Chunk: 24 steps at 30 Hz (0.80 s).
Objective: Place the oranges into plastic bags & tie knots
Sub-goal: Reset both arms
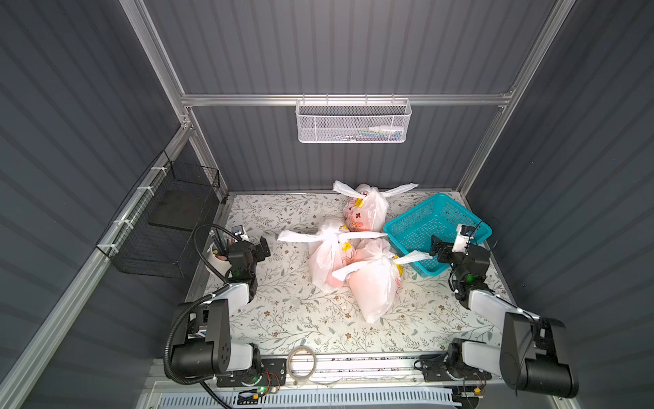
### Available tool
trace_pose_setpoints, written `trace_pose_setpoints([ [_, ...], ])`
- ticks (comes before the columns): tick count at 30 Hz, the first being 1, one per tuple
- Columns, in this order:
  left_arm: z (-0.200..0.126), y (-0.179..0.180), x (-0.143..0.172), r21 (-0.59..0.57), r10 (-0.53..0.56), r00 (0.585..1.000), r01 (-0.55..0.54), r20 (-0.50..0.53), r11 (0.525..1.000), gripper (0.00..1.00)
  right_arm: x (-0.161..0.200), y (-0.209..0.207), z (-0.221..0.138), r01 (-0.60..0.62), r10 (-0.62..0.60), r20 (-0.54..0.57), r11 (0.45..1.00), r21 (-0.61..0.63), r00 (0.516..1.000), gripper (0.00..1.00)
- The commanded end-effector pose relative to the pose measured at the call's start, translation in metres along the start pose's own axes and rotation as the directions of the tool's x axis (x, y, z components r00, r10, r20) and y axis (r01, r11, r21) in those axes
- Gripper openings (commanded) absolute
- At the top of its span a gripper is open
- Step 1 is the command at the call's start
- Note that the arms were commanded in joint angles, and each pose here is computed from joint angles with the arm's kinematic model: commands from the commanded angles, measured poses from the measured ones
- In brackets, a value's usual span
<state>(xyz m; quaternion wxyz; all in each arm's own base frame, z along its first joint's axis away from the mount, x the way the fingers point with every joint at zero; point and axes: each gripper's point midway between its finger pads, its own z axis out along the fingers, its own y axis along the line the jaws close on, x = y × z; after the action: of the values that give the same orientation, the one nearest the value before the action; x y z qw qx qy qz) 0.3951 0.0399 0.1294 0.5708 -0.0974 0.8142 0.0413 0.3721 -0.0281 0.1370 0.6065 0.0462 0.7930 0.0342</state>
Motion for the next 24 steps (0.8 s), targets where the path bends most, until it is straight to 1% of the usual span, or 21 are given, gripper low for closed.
trace_pose_setpoints([
  [1,-0.001,-0.006,0.010,0.049,0.023,1.000,-0.023,-0.014,0.999,1.00,0.001,0.010,0.003,0.029,-0.026,0.074,0.999,-0.042,0.997,0.99],
  [4,0.000,-0.013,0.014,0.090,0.022,1.000,-0.021,-0.013,0.996,1.00,0.009,0.013,0.008,0.038,-0.031,0.103,0.997,-0.064,0.994,0.99],
  [6,0.002,-0.016,0.018,0.105,0.021,1.000,-0.018,-0.023,0.994,1.00,0.014,0.010,0.007,0.032,-0.029,0.057,0.998,-0.046,0.998,0.99],
  [8,0.002,-0.019,0.022,0.127,0.022,1.000,-0.019,-0.021,0.992,1.00,0.011,0.008,0.011,0.022,-0.020,0.068,0.999,-0.035,0.997,0.99],
  [9,0.002,-0.021,0.022,0.135,0.018,1.000,-0.016,-0.012,0.991,1.00,0.011,0.004,0.014,0.009,-0.008,0.056,1.000,-0.017,0.998,0.99],
  [11,0.003,-0.023,0.024,0.151,0.021,1.000,-0.020,0.000,0.988,1.00,0.015,0.000,0.017,0.002,-0.002,0.010,1.000,0.006,1.000,0.99],
  [13,0.005,-0.024,0.026,0.153,0.023,1.000,-0.023,-0.001,0.988,1.00,0.013,0.002,0.018,0.010,-0.010,0.031,1.000,0.008,0.999,0.99],
  [21,0.010,-0.027,0.037,0.173,0.038,0.999,-0.037,0.000,0.984,1.00,0.013,0.002,0.017,0.011,-0.011,0.030,1.000,0.007,1.000,0.99],
  [24,0.010,-0.029,0.039,0.184,0.046,0.998,-0.051,0.030,0.982,1.00,0.013,0.003,0.017,0.011,-0.011,0.029,1.000,0.003,1.000,0.99],
])
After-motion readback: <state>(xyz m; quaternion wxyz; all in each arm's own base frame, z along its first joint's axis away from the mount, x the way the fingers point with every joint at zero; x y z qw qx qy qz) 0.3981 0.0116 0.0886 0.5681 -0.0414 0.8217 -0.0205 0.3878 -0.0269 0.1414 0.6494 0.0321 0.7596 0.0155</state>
